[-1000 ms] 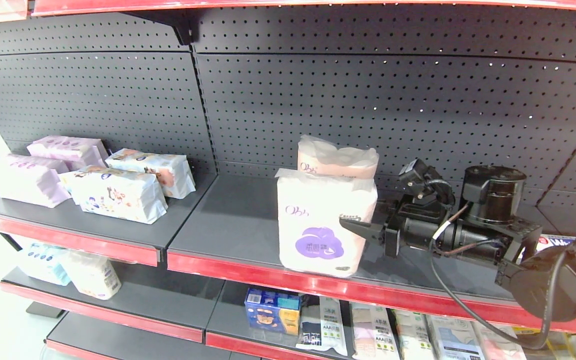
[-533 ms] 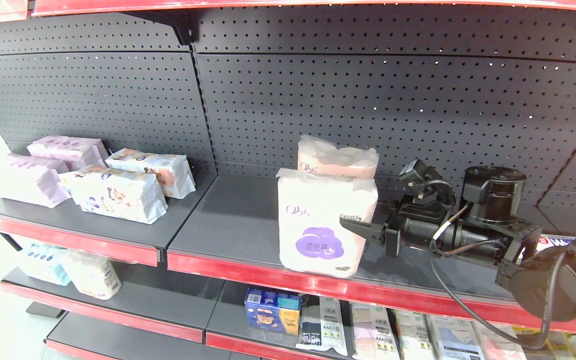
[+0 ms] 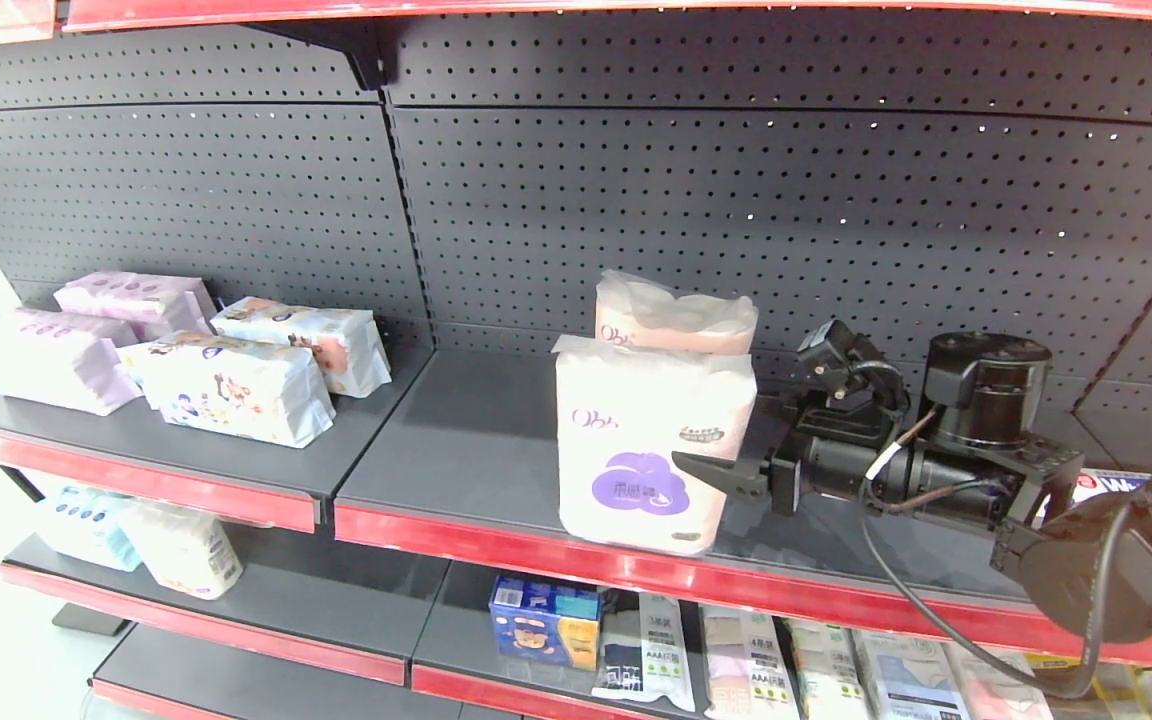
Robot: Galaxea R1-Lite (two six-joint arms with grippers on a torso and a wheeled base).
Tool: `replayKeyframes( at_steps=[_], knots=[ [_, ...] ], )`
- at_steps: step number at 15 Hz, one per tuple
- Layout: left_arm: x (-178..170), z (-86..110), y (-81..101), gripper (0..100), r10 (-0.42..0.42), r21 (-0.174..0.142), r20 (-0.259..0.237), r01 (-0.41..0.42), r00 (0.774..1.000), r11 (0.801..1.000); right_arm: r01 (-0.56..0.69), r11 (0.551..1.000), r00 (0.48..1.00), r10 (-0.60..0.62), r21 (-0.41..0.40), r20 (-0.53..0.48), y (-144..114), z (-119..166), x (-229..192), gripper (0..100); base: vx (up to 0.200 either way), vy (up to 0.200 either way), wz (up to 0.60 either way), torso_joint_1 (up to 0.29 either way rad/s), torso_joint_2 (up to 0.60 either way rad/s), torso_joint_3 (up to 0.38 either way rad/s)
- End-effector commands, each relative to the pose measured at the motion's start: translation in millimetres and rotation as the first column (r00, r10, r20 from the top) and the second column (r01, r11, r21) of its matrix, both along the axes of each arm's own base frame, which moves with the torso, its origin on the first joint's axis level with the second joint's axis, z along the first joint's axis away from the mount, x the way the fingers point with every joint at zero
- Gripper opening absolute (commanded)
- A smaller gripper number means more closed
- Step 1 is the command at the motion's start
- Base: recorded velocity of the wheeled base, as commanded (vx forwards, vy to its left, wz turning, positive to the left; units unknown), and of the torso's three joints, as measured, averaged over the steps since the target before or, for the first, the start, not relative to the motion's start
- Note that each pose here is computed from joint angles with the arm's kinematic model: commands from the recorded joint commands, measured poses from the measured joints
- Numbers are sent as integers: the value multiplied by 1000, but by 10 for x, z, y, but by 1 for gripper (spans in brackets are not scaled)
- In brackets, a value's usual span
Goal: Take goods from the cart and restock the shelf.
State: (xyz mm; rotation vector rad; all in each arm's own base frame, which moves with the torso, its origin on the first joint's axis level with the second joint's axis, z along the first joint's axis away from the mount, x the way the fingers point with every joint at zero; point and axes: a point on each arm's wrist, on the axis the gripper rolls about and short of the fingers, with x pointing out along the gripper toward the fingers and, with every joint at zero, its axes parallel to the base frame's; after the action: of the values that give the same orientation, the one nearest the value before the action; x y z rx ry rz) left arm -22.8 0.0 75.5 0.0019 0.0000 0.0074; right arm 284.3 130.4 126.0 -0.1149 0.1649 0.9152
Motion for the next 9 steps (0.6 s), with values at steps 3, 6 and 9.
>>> replayKeyframes(
  at_steps=[3, 6, 9],
  knots=[
    [1, 0, 0, 100, 0, 0, -2, 0, 1000, 1000, 14, 1000, 1000, -14, -9, -13, -76, -32, -44, 100, 0, 0, 0, 0, 0, 0],
    [1, 0, 0, 100, 0, 0, -2, 0, 1000, 1000, 48, 999, 999, -48, -10, -16, -194, -22, -55, 100, 0, 0, 0, 0, 0, 0],
    [1, 0, 0, 100, 0, 1, -2, 0, 1000, 1000, 62, 998, 998, -62, -12, -22, -258, -24, -101, 100, 0, 0, 0, 0, 0, 0]
  ],
)
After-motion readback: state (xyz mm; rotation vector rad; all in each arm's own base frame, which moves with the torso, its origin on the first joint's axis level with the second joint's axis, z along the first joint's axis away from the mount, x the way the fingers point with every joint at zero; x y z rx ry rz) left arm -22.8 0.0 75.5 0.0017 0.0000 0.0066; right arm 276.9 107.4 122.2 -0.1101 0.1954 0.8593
